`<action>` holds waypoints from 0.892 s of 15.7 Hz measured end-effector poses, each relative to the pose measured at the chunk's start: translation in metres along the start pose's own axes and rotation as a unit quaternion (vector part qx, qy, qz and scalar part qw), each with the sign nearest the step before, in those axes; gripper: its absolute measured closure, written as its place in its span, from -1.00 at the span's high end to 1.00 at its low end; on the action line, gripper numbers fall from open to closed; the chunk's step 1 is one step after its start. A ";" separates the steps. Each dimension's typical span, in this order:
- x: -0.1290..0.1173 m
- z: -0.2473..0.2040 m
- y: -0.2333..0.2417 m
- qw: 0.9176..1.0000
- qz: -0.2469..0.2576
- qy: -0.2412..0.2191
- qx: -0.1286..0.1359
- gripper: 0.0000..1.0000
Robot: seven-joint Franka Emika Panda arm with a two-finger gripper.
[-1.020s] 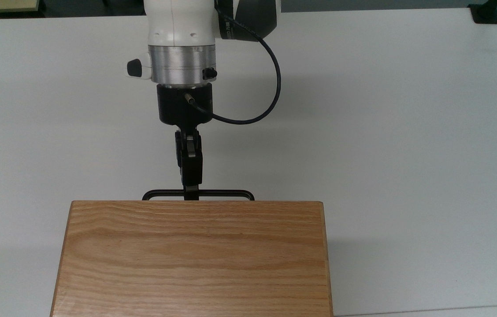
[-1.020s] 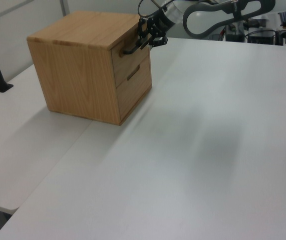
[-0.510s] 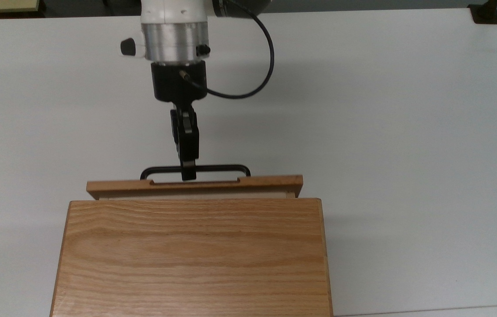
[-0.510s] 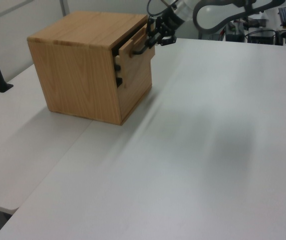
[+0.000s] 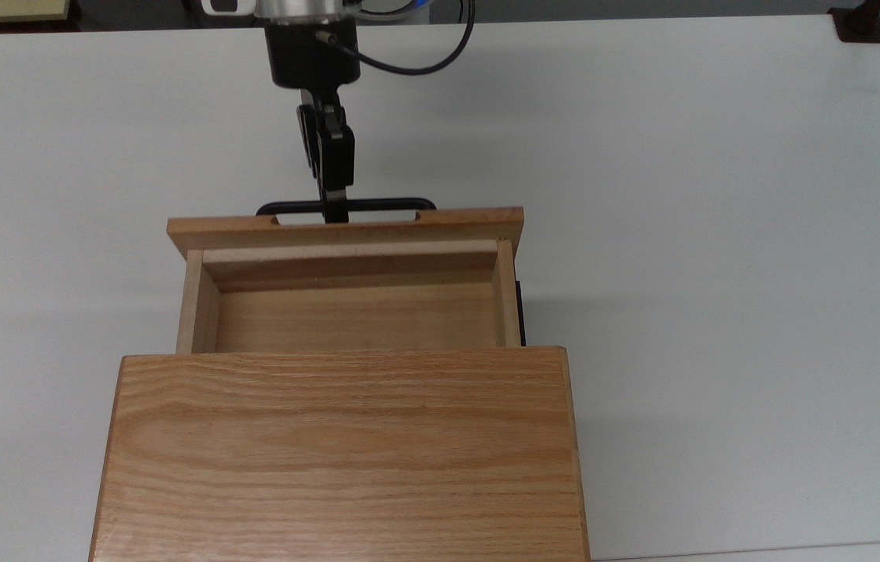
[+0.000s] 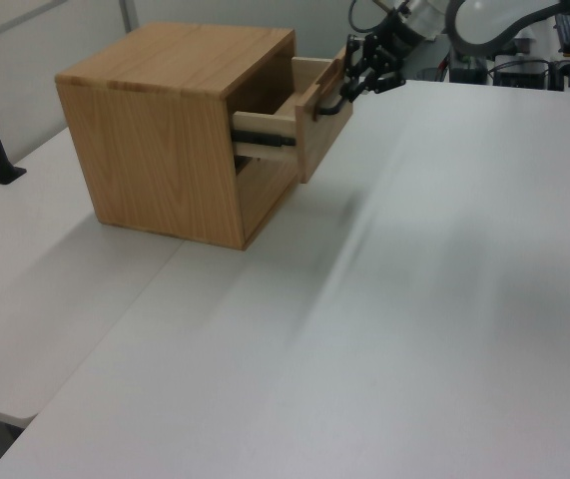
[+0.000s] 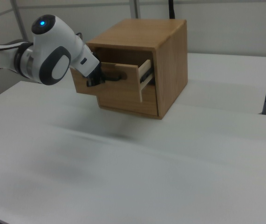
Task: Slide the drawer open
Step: 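Pull the handle straight out, sliding the upper drawer open, then open the gripper and lift it away from the handle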
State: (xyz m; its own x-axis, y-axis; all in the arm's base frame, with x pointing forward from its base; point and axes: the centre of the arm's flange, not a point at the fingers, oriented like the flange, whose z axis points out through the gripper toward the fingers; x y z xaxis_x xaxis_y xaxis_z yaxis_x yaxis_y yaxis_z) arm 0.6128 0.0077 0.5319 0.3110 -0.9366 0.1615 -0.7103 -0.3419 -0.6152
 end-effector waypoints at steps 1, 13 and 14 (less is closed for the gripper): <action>-0.001 -0.006 0.004 1.000 -0.003 -0.005 -0.007 -0.62; -0.008 -0.059 0.036 0.984 -0.084 -0.125 -0.092 -0.14; -0.012 -0.061 0.035 0.983 -0.092 -0.129 -0.093 0.07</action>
State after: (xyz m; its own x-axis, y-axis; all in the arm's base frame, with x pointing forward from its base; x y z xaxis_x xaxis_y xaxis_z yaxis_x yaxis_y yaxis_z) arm 0.5456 0.0022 0.5560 0.5788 -0.8145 0.0409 -0.7219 -0.5350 -0.4390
